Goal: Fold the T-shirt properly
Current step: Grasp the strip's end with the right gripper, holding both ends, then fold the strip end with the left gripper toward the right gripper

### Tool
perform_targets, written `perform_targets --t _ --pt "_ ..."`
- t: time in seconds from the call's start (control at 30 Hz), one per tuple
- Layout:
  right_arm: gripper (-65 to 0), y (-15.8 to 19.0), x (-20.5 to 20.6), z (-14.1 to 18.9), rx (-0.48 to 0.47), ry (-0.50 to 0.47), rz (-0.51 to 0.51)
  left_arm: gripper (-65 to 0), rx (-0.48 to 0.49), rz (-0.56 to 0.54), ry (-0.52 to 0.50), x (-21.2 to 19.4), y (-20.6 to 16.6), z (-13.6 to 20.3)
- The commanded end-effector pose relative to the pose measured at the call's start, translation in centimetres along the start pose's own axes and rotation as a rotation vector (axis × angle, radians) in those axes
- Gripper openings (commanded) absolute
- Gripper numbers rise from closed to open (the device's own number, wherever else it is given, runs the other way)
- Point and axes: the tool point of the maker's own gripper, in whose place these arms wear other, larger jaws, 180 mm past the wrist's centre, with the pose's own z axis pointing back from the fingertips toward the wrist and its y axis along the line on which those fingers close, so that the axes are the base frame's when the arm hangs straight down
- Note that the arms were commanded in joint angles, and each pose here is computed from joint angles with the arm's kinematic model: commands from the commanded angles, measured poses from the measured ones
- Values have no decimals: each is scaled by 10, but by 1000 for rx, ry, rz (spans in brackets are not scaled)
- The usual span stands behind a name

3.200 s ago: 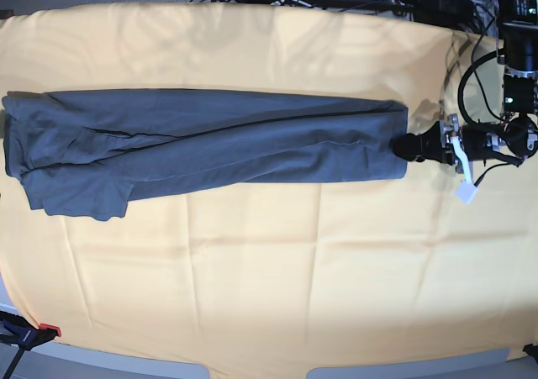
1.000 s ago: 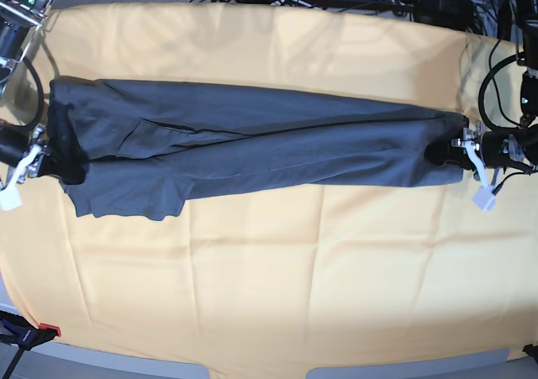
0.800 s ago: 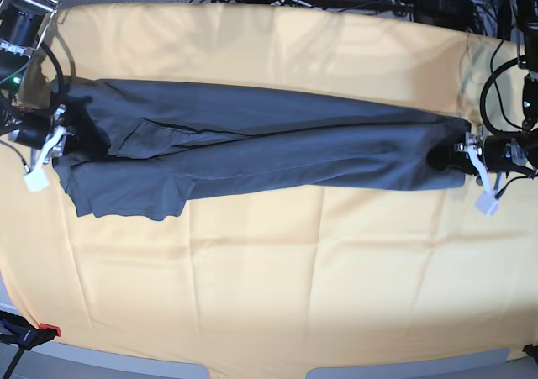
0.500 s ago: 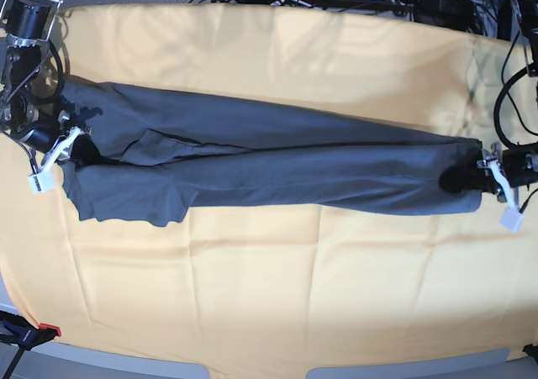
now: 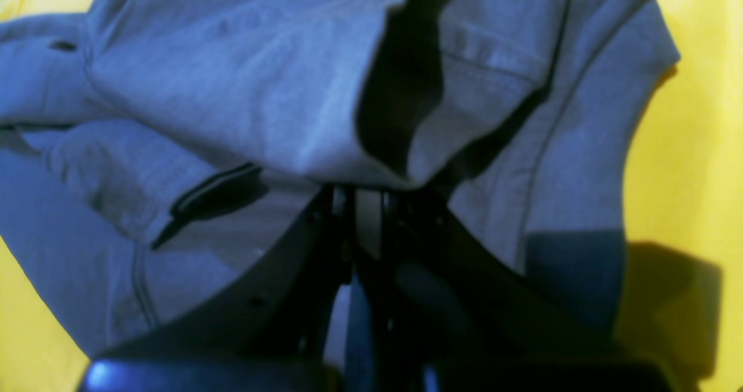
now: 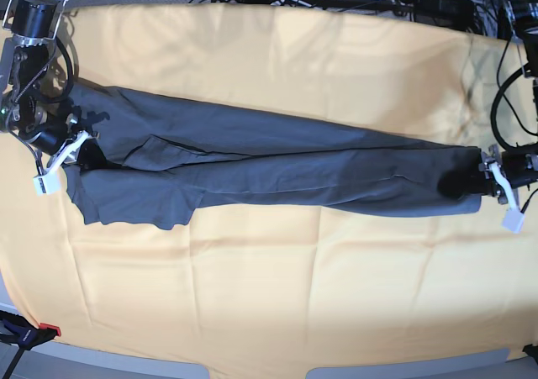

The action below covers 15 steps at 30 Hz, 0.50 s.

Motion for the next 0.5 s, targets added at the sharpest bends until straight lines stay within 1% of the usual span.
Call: perform_targets --t 0.0,0.47 --pt "-650 -8 -14 2 -37 87 20 -650 -19 -28 -54 19 -7 4" --pt "-650 -8 -16 3 -41 102 23 -650 -229 52 -120 5 -50 -68"
